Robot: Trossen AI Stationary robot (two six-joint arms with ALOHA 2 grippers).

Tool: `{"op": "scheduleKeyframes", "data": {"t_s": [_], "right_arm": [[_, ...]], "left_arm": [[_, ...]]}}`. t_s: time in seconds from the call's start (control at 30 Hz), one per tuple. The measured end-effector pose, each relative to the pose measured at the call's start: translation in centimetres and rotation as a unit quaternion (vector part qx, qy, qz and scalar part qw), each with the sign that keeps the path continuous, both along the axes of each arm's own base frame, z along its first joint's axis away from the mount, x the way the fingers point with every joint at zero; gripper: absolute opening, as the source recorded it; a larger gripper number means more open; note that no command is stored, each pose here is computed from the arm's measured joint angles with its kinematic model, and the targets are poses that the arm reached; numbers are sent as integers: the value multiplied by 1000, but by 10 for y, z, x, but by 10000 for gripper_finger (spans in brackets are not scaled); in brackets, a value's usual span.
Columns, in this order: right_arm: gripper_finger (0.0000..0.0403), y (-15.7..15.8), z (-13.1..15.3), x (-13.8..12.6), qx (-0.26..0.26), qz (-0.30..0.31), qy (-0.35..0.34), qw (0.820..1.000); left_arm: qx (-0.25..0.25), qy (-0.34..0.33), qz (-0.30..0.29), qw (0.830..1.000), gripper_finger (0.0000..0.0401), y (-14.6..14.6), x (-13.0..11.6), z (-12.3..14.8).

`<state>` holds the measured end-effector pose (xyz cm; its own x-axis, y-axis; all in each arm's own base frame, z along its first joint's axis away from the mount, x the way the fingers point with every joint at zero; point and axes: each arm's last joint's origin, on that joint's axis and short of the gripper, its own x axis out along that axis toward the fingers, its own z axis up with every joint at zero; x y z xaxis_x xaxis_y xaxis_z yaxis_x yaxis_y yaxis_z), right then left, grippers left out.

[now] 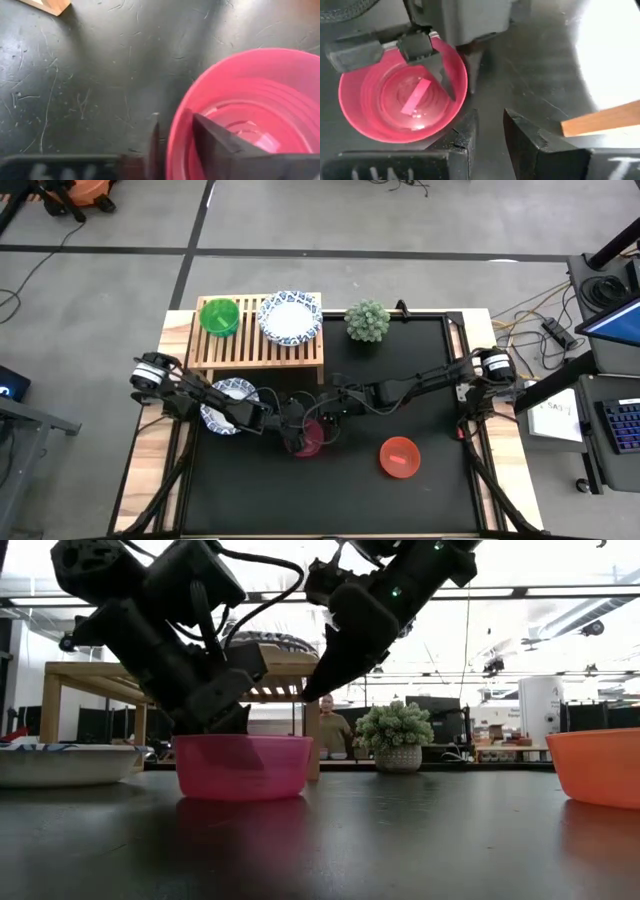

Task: Place and stack bowls onto a shelf
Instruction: Stack the pink bowl on top of the green bowl on the shelf

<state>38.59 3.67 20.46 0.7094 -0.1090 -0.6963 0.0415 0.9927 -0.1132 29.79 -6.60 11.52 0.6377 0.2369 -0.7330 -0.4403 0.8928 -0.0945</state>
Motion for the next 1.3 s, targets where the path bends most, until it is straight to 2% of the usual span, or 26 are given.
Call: {"op": "scheduleKeyframes", "data": {"t_s": [0.1, 0.17, 0.3, 0.47, 0.6, 0.77, 0.93, 1.1, 1.17, 1.3], "right_arm": [[74, -1, 6, -6, -11, -5, -8, 1000], [72, -1, 12, -11, -12, -3, -18, 1000], [71, -2, 21, -25, -15, 4, -47, 999], [72, -4, 35, -48, -30, 20, -121, 992], [68, -6, 51, -67, -68, 47, -205, 975], [68, -9, 76, -93, -111, 67, -290, 948], [68, -13, 94, -116, -124, 67, -318, 937], [68, -13, 102, -126, -113, 62, -336, 933], [68, -13, 103, -128, -105, 67, -336, 933], [68, -13, 98, -126, -108, 71, -323, 938]], "left_arm": [[0, 0, 0, 1000, 33, 0, -1, 1], [-1, -3, -1, 1000, 11, 0, -1, 4], [-2, -4, -15, 1000, 16, 0, -4, 14], [9, -31, -36, 999, 3, 3, -13, 45], [25, -75, -61, 995, 1, 7, -27, 83], [49, -142, -72, 986, 0, 21, -60, 136], [111, -188, 5, 976, 0, 48, -103, 179], [175, -229, 96, 953, 0, 72, -147, 235], [205, -203, 127, 949, 0, 80, -161, 246], [257, -157, 221, 928, 0, 97, -188, 272]]}}
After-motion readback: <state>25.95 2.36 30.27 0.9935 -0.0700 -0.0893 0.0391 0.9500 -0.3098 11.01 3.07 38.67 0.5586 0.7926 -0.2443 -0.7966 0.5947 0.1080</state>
